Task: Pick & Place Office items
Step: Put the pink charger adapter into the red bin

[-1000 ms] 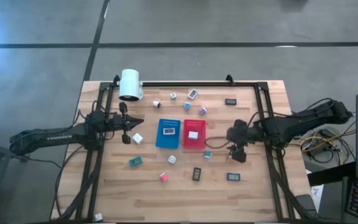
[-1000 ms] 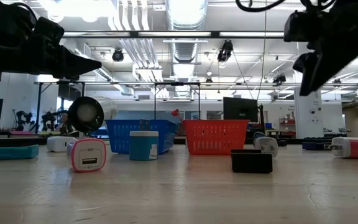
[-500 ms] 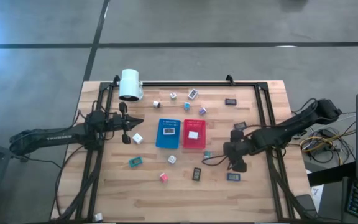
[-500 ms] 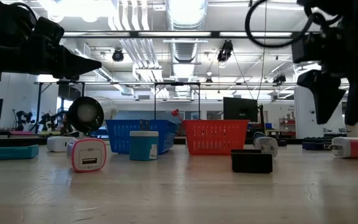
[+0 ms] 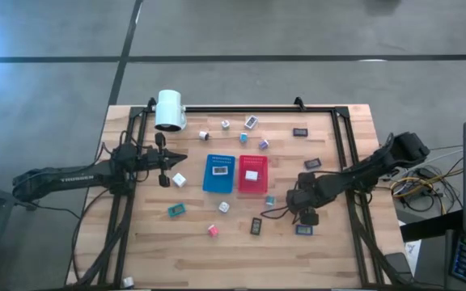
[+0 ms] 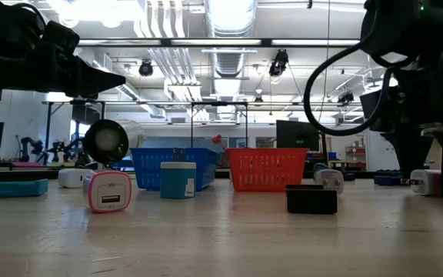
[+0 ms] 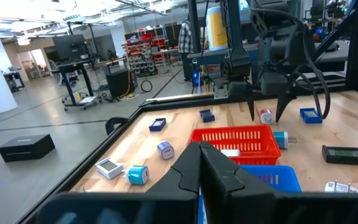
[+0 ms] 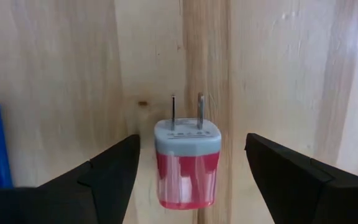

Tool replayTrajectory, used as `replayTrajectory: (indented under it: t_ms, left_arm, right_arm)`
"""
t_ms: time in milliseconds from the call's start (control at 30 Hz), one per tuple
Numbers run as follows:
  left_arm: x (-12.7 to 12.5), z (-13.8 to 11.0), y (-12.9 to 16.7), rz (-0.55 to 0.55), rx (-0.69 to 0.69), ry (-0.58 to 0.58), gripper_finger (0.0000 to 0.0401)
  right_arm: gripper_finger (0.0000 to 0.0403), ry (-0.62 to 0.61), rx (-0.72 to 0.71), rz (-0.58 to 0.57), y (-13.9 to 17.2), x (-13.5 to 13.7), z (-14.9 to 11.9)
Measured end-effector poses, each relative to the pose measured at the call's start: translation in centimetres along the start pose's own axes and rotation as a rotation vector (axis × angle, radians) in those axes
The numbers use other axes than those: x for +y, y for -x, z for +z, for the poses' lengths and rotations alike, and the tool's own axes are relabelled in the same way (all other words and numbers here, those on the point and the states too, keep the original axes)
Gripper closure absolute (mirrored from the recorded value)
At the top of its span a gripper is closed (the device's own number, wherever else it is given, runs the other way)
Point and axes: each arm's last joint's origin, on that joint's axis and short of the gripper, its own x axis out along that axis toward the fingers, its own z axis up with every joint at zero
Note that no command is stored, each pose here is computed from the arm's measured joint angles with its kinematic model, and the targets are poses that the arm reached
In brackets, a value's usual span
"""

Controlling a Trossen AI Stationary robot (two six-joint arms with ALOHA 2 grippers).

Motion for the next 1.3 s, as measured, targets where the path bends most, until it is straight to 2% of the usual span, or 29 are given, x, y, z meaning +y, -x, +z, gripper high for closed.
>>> replayTrajectory:
  t_ms: [233, 533, 667, 767, 1000, 1300]
  left_arm:
    - [0.0, 0.0, 0.0, 0.000, 0.000, 0.000, 0.0394]
    - [0.0, 0.0, 0.0, 0.000, 0.000, 0.000, 0.0394]
    - [0.0, 0.0, 0.0, -0.001, 0.000, 0.000, 0.0394]
    - [0.0, 0.0, 0.0, -0.001, 0.000, -0.001, 0.0394]
    - [0.0, 0.0, 0.0, 0.000, -0.001, -0.004, 0.0394]
    - [0.0, 0.0, 0.0, 0.009, 0.001, -0.004, 0.0394]
  right_arm:
    - [0.0160, 0.014, 0.004, 0.025, 0.1, 0.1, 0.0]
    - [0.0277, 0.029, 0.008, 0.032, 0.2, 0.0, -0.1]
    - [0.0282, 0.081, -0.041, 0.053, 1.1, -0.1, -0.2]
    - [0.0282, 0.094, -0.128, 0.082, 2.5, -0.4, -0.1]
    - [0.0282, 0.119, -0.452, 0.147, 6.9, -1.5, 0.0]
    - [0.0282, 0.193, -0.897, 0.092, 12.2, -3.8, -1.4]
